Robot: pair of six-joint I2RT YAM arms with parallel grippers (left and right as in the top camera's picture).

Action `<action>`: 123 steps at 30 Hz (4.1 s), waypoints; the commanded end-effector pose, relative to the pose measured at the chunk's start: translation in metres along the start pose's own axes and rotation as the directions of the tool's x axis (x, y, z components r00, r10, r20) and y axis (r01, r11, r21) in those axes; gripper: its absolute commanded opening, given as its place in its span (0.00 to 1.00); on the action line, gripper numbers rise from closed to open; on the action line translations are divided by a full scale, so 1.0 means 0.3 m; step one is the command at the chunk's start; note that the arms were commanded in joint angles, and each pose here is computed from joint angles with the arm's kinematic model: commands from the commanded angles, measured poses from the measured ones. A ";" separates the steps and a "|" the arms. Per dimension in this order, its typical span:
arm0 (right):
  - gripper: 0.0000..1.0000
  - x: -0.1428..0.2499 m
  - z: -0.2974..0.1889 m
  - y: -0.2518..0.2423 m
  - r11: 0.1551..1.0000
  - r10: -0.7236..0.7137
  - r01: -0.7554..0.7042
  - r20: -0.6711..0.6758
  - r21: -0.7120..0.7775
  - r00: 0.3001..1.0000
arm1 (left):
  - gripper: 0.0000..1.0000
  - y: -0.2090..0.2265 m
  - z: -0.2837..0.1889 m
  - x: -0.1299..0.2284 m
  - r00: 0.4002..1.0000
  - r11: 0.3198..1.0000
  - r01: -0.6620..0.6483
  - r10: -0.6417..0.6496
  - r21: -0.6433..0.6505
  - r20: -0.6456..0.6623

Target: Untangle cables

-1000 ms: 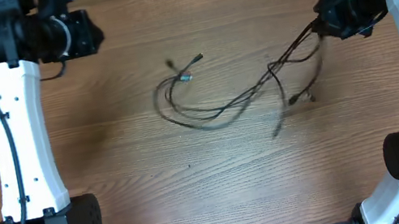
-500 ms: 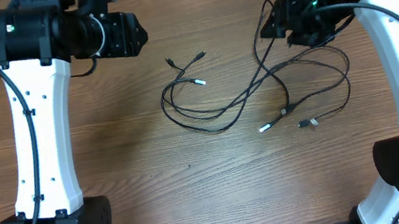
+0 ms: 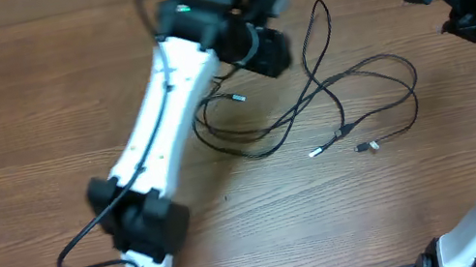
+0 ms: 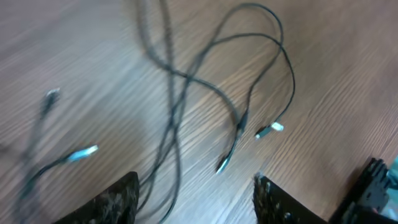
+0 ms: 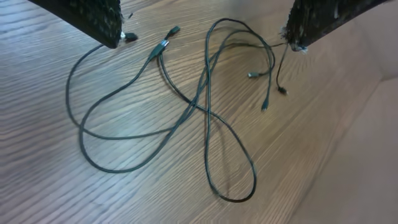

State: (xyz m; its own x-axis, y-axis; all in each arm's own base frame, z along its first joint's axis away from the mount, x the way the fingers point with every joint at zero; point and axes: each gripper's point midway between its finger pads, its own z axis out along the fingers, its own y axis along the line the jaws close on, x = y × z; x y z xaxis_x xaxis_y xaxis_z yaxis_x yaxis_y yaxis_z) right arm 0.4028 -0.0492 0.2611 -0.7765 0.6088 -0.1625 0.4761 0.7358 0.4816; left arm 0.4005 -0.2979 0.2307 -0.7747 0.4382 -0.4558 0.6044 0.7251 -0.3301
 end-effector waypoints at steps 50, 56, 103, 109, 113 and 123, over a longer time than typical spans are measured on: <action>0.88 -0.004 0.004 -0.003 0.992 -0.128 0.128 0.001 0.002 0.992 | 0.29 0.154 0.826 0.085 0.993 0.973 -0.082 0.060 -0.215 -0.106; 0.91 -0.004 0.004 -0.002 0.992 -0.129 0.129 0.002 0.001 0.992 | 0.17 0.170 0.849 0.163 0.986 0.958 -0.039 -0.009 -0.284 -0.164; 0.92 0.078 0.047 0.095 0.978 -0.210 0.210 -0.054 -0.020 0.976 | 0.04 -0.320 -1.096 0.032 0.786 0.986 -0.028 -0.079 0.163 0.613; 0.93 0.092 0.046 0.093 0.973 -0.229 0.228 -0.071 -0.025 0.971 | 0.04 -0.404 -1.226 0.116 0.731 0.985 -0.059 -0.067 0.161 0.680; 0.93 0.111 0.045 0.100 0.968 -0.249 0.245 -0.092 -0.046 0.964 | 0.04 -0.466 -1.322 0.162 0.671 0.983 -0.100 -0.048 0.155 0.739; 0.94 0.210 0.051 0.168 0.908 -0.410 0.387 -0.159 -0.157 0.898 | 0.04 -0.468 -1.559 0.251 0.443 1.000 -0.012 0.029 -0.027 0.896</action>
State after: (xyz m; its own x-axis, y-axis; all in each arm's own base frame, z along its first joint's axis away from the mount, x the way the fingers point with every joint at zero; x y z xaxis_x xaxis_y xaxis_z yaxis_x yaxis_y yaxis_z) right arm 0.3852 0.0161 0.2615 -0.9438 0.2723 -0.1875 0.1476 0.8544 0.4982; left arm 0.1678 -0.1464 0.6230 -0.2210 -0.2049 -0.9535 0.7225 0.6223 -0.3012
